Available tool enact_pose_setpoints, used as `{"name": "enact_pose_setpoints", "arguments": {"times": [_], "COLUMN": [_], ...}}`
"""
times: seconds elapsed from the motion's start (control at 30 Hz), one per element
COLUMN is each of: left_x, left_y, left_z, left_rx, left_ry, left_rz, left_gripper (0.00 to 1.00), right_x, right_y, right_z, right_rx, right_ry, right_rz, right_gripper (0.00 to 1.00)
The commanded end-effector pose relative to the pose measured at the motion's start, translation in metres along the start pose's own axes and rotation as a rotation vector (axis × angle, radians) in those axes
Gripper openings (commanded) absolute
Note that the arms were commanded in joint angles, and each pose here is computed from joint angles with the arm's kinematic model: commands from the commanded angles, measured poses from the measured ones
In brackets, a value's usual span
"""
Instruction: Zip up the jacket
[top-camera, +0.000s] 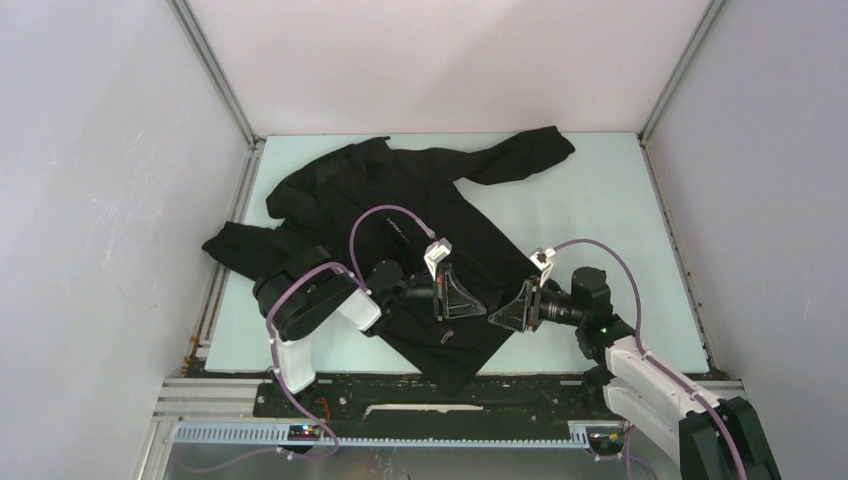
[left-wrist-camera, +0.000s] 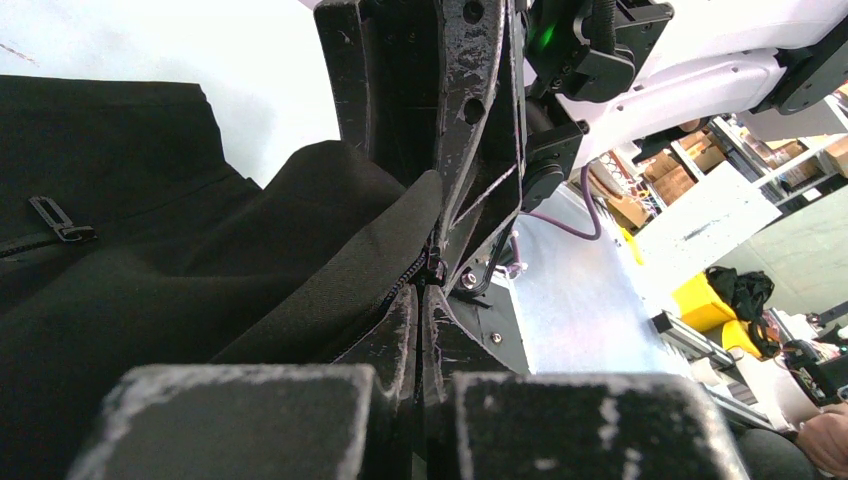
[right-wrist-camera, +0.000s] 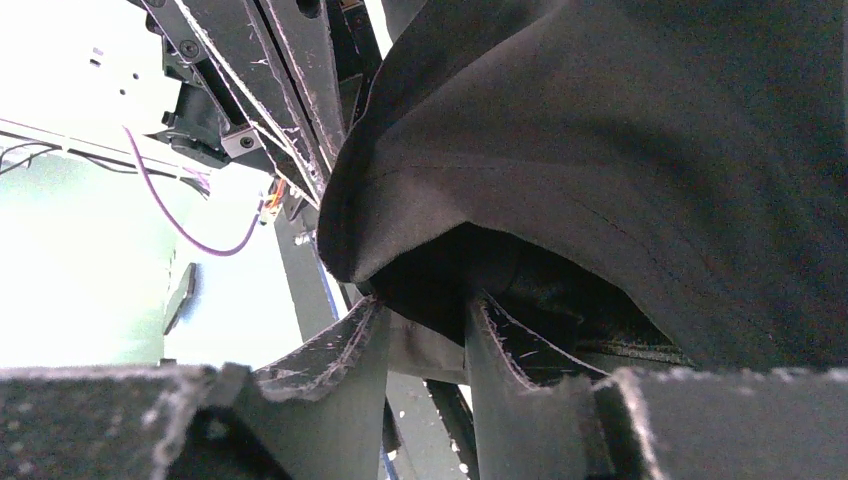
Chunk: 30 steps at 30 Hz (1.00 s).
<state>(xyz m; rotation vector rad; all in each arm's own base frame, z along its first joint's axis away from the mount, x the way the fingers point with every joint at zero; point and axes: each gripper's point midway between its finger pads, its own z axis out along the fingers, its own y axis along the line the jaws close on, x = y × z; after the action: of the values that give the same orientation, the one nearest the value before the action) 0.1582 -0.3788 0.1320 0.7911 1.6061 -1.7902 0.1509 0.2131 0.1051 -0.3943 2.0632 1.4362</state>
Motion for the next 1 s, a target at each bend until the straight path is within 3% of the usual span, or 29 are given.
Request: {"name": "enact_pose_setpoints", "arguments": {"times": [0.0, 0.17, 0.33, 0.5, 0.6, 0.7, 0.8, 0.9, 0.97], "left_x": [-0.023, -0.026, -0.035, -0.041, -0.046, -0.051, -0.047, -0.044, -0.052], "left_y": [-0.015, -0.017, -0.02, -0.017, -0.012, -0.009, 0.009, 0.016, -0.002], "left_z": [0.01, 0.009, 0.001, -0.014, -0.025, -0.038, -0.055, -0.07, -0.076], "left_rx": [0.082, 0.081, 0.036, -0.048, -0.123, -0.223, -0.419, -0.684, -0.768], "left_ry": [-0.054, -0.062, -0.111, -0.15, -0.193, -0.246, -0.259, -0.245, -0.271], "left_rz": [0.093, 0.098, 0.112, 0.096, 0.06, 0.013, -0.064, -0.027, 0.027], "left_gripper": [0.0, 0.0, 0.23, 0.36, 0.6, 0.62, 0.56, 0.53, 0.53], "right_x": [-0.025, -0.025, -0.024, -0.023, -0.023, -0.023, -0.022, -0.022, -0.022], "right_y": [0.014, 0.014, 0.011, 0.011, 0.01, 0.009, 0.007, 0.004, 0.003], "right_z": [0.003, 0.005, 0.007, 0.009, 0.008, 0.008, 0.009, 0.01, 0.01], "right_rx": [-0.036, -0.036, -0.03, -0.025, -0.017, -0.01, -0.007, 0.001, 0.006], "right_ry": [-0.053, -0.051, -0.038, -0.033, -0.038, -0.039, -0.035, -0.033, -0.032], "right_rz": [-0.1, -0.105, -0.097, -0.096, -0.1, -0.095, -0.086, -0.075, -0.07], "right_gripper": [0.33, 0.0, 0.0, 0.0, 0.0, 0.0, 0.0, 0.0, 0.0]}}
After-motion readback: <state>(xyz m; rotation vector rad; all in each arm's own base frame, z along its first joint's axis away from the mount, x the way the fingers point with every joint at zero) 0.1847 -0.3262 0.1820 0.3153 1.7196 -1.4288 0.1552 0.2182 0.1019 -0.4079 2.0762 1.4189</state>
